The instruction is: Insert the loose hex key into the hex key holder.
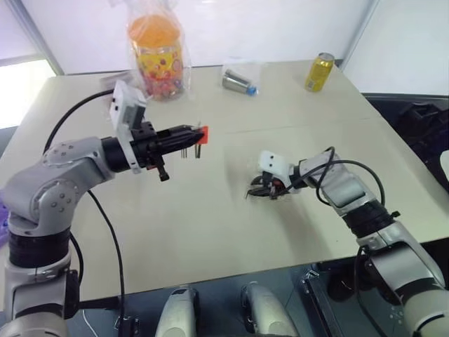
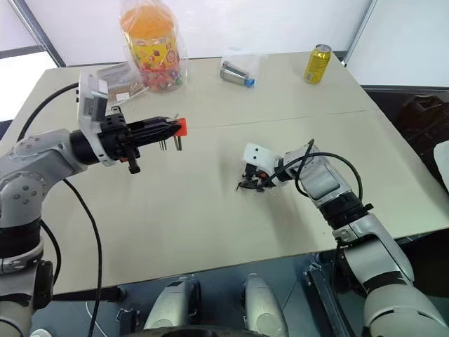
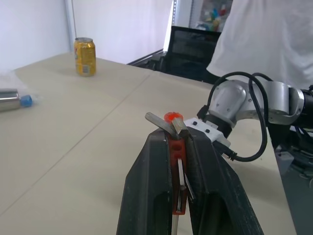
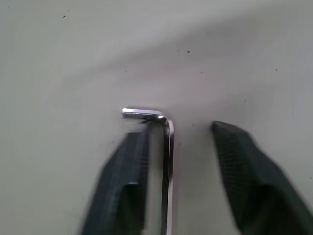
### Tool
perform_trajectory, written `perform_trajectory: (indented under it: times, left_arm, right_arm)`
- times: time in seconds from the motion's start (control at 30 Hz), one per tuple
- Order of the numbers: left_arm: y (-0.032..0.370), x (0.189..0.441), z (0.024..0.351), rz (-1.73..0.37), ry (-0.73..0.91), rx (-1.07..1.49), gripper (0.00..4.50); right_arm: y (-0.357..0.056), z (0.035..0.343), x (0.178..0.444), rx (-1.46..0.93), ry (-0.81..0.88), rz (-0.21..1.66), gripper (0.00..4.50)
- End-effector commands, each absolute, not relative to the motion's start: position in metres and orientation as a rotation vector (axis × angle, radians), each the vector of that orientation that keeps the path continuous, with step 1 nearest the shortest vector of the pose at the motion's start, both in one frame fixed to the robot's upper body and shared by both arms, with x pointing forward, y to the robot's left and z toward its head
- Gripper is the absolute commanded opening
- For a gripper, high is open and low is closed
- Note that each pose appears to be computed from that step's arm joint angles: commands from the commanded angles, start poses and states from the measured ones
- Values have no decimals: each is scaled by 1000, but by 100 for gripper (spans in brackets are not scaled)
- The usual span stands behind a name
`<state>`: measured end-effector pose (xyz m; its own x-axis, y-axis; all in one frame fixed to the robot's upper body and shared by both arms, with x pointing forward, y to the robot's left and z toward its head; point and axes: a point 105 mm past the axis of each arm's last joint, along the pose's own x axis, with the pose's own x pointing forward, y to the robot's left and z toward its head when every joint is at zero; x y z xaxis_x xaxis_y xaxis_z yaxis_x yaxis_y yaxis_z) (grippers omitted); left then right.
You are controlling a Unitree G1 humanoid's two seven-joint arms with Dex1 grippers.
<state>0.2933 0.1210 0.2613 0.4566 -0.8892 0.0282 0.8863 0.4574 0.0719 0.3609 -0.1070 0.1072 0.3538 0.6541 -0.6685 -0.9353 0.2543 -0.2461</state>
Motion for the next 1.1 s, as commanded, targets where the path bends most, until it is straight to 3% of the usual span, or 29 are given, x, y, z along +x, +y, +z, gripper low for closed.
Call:
perform_trajectory:
  times: [0.03, 0.2, 0.33, 0.4, 0.43, 0.53, 0.6, 0.83, 1.1]
  left_arm:
    - [122, 288, 273, -1092, -117, 77, 0]
    - [121, 288, 273, -1092, -120, 76, 0]
    - [118, 292, 273, -1088, -135, 71, 0]
    - [116, 294, 275, -1081, -149, 66, 0]
    - [115, 296, 276, -1079, -158, 62, 0]
    - [113, 301, 280, -1066, -183, 54, 0]
    - [113, 305, 282, -1054, -195, 46, 0]
    - [114, 315, 287, -1020, -230, 47, 0]
    - [112, 321, 294, -1004, -266, 54, 0]
  right_arm:
    - [-111, 107, 365, -714, 486, 1099, 3]
    - [-104, 121, 368, -684, 369, 1074, 3]
    - [-85, 188, 390, -559, -52, 894, 3]
    - [-89, 218, 402, -487, -171, 746, 3]
    - [-90, 245, 405, -443, -297, 664, 3]
    - [-100, 305, 405, -206, -514, 492, 3]
    - [-93, 337, 391, -36, -632, 481, 3]
    - [-51, 360, 355, 176, -684, 698, 3]
    - [-24, 347, 332, 150, -634, 890, 3]
